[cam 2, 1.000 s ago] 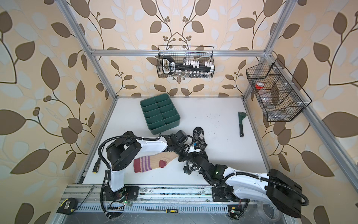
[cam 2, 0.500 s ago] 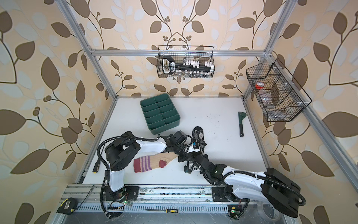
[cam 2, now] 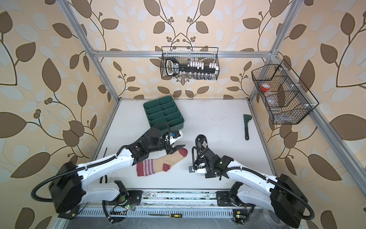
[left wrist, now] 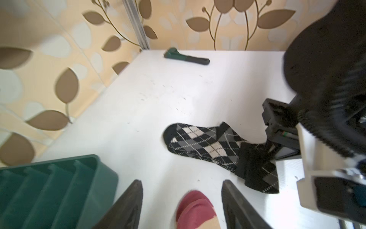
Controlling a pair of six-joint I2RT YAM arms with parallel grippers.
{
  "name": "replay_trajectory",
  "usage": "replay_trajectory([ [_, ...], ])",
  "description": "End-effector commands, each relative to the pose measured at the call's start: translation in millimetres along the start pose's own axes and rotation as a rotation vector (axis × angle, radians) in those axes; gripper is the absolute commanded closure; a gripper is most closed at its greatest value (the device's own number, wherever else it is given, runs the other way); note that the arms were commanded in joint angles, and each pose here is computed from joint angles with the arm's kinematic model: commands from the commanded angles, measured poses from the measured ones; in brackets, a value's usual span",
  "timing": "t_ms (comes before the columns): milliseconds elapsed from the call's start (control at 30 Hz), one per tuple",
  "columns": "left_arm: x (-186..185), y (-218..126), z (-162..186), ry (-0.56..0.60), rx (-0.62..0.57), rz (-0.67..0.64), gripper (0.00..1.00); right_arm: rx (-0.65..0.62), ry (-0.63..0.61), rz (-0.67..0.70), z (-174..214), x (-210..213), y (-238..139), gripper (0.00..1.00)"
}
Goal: Roll the socks
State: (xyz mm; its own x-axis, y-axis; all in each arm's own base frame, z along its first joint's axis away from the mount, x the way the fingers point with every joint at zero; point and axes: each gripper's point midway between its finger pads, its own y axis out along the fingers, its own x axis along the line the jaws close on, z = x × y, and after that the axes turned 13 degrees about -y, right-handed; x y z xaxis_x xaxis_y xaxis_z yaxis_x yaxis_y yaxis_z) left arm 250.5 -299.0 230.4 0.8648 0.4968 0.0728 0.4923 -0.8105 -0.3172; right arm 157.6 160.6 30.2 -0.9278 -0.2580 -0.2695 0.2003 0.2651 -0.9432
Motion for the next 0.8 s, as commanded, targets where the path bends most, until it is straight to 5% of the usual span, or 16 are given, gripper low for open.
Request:
replay_trajectory([
  [0, 7, -20, 5, 0.154, 0.044, -0.067, 0.35, -0.108, 0.132, -0.210, -15, 24, -9, 1.00],
  [233, -26, -47, 3, 0.278, 0.020, 0.020, 0.37, -0.151, 0.313, -0.348, -9, 13, -7, 1.00],
  [367, -51, -50, 20, 0.456, 0.086, 0.052, 0.37, -0.162, 0.373, -0.402, -4, 10, -2, 1.00],
  [767, -113, -9, 77, 0.699, 0.158, 0.097, 0.35, -0.228, 0.505, -0.564, 4, -8, 9, 1.00],
])
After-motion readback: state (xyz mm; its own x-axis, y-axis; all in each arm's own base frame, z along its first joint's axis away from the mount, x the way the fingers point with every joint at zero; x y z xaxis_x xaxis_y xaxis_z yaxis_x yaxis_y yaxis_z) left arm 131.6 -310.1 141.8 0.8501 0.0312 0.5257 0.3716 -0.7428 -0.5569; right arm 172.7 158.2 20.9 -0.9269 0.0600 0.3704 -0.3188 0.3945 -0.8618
